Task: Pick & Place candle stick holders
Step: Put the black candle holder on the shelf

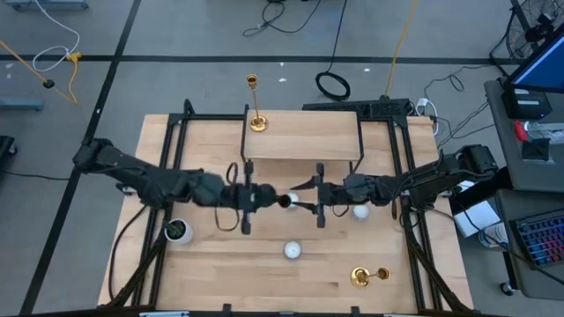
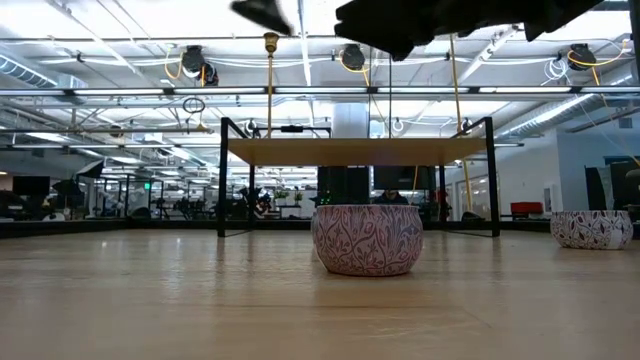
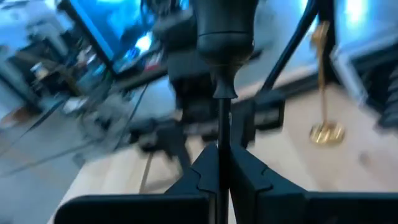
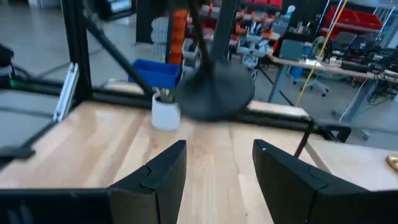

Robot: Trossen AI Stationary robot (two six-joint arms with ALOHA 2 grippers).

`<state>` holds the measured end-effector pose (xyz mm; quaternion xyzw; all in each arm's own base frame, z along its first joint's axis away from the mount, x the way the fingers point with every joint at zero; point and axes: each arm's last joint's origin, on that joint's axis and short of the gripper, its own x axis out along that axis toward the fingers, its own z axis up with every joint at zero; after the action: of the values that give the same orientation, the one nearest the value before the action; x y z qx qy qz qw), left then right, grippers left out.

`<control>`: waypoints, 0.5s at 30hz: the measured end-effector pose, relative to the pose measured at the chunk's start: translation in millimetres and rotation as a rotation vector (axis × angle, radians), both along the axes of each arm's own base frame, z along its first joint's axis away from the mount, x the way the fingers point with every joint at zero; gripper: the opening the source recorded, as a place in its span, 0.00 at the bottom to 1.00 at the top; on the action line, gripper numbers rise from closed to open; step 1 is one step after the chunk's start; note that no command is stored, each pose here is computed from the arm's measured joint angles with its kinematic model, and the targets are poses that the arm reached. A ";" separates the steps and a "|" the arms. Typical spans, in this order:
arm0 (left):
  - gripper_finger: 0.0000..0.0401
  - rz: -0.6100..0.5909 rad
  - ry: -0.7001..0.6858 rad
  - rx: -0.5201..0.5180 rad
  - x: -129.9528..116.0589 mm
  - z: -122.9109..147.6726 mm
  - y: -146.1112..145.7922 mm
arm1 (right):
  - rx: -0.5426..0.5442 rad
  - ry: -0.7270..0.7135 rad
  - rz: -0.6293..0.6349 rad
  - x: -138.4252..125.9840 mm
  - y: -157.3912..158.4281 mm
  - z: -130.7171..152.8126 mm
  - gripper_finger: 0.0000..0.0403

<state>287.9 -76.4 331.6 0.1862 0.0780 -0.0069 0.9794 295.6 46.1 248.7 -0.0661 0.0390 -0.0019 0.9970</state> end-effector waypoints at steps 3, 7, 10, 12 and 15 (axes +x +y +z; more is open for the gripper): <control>0.06 -0.041 -0.069 -0.024 11.4 0.8 8.9 | 0.004 -0.052 0.001 0.3 0.1 5.1 0.45; 0.04 -0.008 -0.158 -0.029 27.9 -2.0 20.5 | -0.007 -0.134 0.000 0.1 0.0 13.1 0.45; 0.03 -0.041 -0.188 -0.021 39.9 -9.4 25.6 | -0.024 -0.179 -0.004 -0.1 -0.8 17.5 0.45; 0.03 -0.096 -0.232 -0.036 46.1 -11.2 26.2 | -0.044 -0.195 -0.009 -0.1 -2.2 19.1 0.45; 0.06 -0.123 -0.290 -0.062 53.2 -14.0 25.9 | -0.049 -0.194 -0.011 0.0 -2.8 19.0 0.44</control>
<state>341.1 -50.5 317.7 0.1593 -0.0759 -0.0424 0.9834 295.7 43.4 267.7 -0.0899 -0.0575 -0.0146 0.9942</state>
